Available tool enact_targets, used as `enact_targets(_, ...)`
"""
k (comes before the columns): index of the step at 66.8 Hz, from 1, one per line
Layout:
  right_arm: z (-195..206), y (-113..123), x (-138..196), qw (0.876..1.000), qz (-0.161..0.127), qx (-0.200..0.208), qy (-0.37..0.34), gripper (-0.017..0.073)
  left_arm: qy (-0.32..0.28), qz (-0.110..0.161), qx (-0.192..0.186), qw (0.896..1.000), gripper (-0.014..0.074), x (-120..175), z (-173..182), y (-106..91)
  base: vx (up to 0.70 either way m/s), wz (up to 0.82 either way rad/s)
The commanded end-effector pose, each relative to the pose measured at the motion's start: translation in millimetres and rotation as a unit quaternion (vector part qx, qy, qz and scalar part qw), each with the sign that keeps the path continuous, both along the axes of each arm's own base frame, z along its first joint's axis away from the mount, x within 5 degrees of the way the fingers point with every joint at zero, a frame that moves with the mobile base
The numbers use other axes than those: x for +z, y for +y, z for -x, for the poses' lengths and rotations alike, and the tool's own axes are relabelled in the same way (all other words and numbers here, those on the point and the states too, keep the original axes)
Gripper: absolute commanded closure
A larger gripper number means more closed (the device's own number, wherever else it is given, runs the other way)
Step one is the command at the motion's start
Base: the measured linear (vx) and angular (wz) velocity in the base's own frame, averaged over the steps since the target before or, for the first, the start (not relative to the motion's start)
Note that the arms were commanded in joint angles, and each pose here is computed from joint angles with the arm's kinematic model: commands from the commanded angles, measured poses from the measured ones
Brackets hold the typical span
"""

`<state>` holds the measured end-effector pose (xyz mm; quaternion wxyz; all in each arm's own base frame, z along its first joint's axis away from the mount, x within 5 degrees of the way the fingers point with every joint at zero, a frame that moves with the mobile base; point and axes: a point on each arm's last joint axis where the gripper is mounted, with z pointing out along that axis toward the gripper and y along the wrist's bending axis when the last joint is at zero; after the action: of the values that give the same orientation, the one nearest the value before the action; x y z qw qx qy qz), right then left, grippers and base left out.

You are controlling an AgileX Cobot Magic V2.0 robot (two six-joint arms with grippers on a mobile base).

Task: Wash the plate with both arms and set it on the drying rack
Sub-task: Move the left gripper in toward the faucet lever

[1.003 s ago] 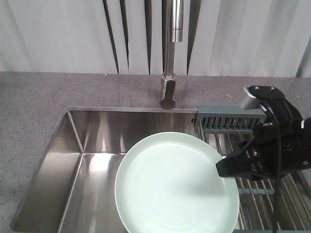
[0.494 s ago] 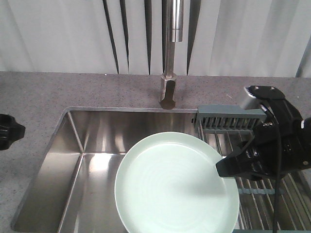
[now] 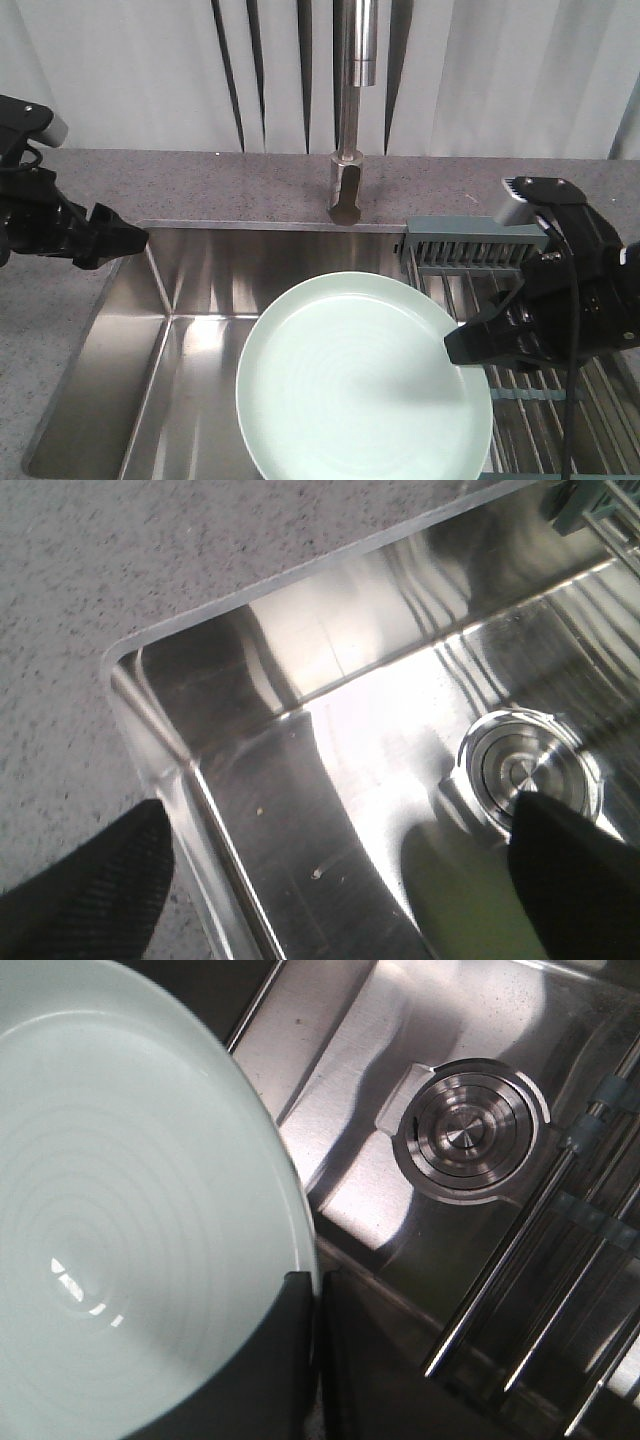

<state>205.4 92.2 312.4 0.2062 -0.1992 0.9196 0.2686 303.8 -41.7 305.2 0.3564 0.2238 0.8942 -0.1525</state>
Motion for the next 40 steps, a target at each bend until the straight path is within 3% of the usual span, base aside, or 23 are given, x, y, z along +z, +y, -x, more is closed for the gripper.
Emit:
enact_targets(1, 1.0, 2.0, 15.1, 0.999, -0.026, -0.006, -0.030, 0.0564, -0.056, 0.017, -0.020, 0.998, -0.0016, 18.2, -12.0, -6.3, 0.00, 0.00)
enact_targets(23, 1.0, 2.0, 15.1, 0.999, -0.026, -0.006, -0.030, 0.0564, -0.072, 0.016, -0.104, 0.992, -0.0015, 14.9, -52.6, -15.9, 0.00, 0.00)
enact_targets(40, 1.0, 2.0, 15.1, 0.999, -0.026, -0.006, -0.030, 0.0564, -0.106, 0.027, -0.176, 0.978, -0.0015, 14.1, -75.2, -24.5, 0.00, 0.00)
